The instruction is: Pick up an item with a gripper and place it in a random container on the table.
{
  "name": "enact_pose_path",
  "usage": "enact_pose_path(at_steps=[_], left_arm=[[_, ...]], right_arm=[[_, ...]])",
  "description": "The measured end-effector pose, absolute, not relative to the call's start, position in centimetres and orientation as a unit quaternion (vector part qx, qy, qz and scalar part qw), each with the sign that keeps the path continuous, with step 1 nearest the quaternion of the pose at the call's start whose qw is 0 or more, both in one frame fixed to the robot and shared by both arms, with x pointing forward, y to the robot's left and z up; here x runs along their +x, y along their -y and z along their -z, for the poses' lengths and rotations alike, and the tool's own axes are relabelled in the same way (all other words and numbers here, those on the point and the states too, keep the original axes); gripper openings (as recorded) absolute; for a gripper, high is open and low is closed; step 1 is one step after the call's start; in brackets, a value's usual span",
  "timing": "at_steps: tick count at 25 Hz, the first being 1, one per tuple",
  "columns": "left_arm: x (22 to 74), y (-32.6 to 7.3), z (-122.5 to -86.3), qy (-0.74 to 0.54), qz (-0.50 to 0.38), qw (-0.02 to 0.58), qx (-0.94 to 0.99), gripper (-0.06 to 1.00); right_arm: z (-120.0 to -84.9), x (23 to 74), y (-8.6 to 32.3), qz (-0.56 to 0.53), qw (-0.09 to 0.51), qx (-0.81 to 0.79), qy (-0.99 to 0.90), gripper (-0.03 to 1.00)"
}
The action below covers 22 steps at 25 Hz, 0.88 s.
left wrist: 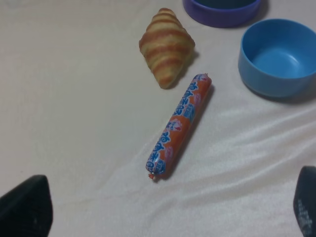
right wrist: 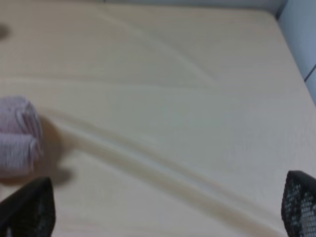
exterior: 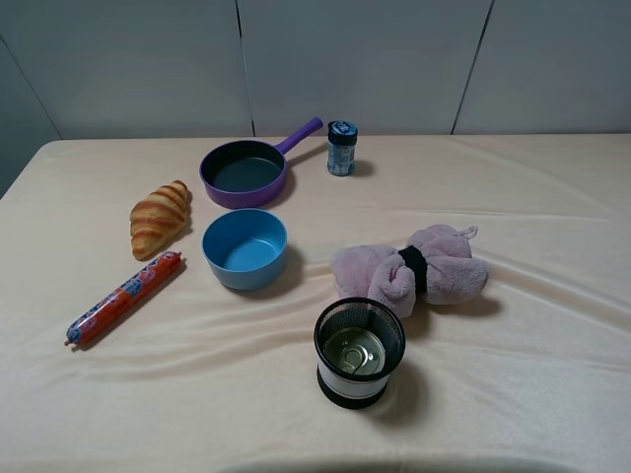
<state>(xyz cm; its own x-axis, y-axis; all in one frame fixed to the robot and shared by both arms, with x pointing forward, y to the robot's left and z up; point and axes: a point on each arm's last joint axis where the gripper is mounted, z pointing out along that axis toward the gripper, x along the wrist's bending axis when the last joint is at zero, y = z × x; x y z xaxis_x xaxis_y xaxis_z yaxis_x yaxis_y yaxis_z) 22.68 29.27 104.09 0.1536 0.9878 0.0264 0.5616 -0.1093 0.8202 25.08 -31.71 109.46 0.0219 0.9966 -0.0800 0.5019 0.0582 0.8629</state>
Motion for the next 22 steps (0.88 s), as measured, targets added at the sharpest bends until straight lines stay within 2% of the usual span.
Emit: enact_pose_path(at_steps=[8, 18, 22], left_arm=[[22.7, -29.3, -104.1, -0.572, -0.310, 0.344, 0.677, 0.99], [22.7, -29.3, -104.1, -0.572, -0.310, 0.344, 0.677, 0.99], [22.7, -29.3, -104.1, -0.572, -0.310, 0.344, 0.677, 0.99]], right_arm=[[-108.1, 23.9, 31.1, -0.381, 0.403, 0.580, -0.597, 0.69], [-106.9, 23.5, 30.3, -0.432, 0.398, 0.545, -0.599, 0.69], [-106.7, 23.3, 30.1, -0.433, 0.378, 0.549, -0.607, 0.69]])
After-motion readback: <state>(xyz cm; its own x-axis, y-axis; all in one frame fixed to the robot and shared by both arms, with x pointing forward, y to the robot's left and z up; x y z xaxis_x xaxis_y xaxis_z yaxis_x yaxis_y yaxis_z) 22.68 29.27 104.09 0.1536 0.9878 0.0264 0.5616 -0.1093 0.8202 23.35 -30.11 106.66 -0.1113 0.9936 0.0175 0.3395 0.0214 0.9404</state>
